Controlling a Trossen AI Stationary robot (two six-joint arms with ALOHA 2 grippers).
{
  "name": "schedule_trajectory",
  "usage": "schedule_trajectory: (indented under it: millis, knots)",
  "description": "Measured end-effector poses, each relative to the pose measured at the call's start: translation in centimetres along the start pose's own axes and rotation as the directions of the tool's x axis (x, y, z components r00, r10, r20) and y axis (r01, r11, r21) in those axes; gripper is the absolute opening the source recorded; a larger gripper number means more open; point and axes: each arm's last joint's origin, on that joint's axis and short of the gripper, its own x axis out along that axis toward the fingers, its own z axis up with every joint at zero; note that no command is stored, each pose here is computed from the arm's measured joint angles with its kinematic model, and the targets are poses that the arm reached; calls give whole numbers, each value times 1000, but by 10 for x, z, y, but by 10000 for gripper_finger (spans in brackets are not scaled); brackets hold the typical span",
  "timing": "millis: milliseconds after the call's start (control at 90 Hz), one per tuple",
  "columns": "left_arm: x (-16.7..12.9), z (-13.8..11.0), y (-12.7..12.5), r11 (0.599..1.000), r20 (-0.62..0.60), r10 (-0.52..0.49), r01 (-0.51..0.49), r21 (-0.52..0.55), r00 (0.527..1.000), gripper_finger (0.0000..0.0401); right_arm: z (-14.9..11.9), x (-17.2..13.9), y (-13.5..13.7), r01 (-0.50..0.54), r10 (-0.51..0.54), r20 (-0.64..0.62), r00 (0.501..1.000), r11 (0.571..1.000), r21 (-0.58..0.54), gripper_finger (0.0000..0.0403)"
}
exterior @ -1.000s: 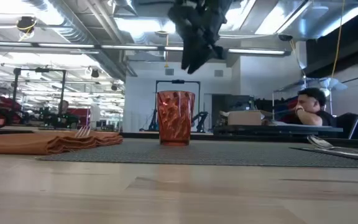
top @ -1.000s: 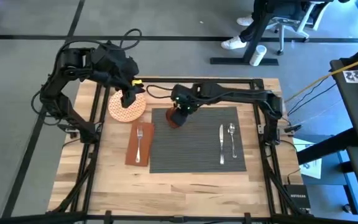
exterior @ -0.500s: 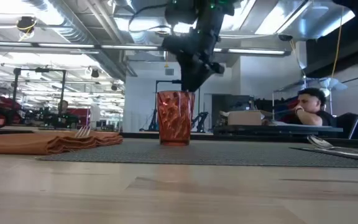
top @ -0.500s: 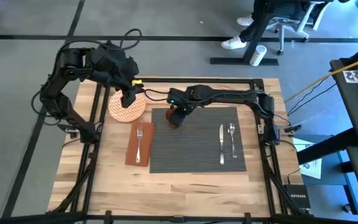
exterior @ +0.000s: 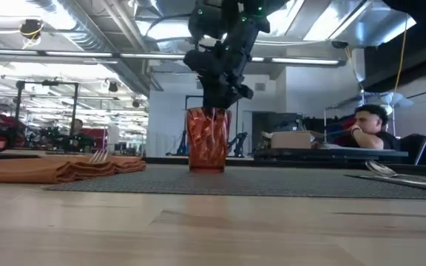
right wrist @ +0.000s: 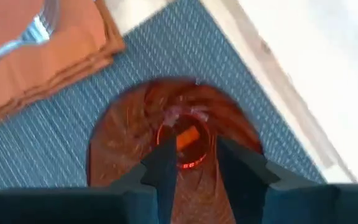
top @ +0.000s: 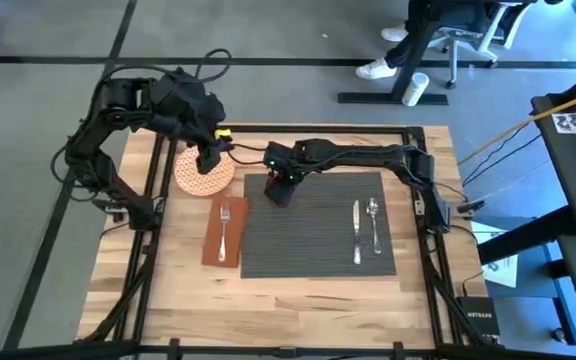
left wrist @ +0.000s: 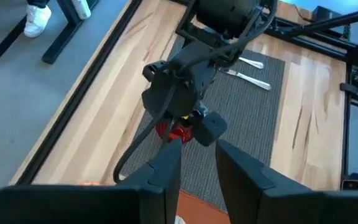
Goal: Set table place
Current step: Move the orange glass to the top right of the table
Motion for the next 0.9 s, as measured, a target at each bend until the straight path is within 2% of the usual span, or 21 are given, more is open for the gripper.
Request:
schedule_trajectory:
  millis: [256, 567, 756, 900]
  knots:
    - [13, -3, -4, 1000, -52, -4, 5, 24, 999, 82, -1, -1, 0, 3, -4, -11, 1000, 1000, -28, 6]
    - [11, -5, -14, 998, -53, -31, 34, 57, 998, 82, -2, -3, -1, 4, -5, -18, 1000, 1000, -31, 2]
    - [10, -5, -16, 997, -52, -40, 43, 65, 998, 82, -1, -16, 0, -44, 43, -9, 999, 999, -29, 1]
    - [10, -6, -17, 997, -52, -40, 44, 71, 998, 82, -6, -26, -3, -57, 63, -77, 995, 995, 86, 5]
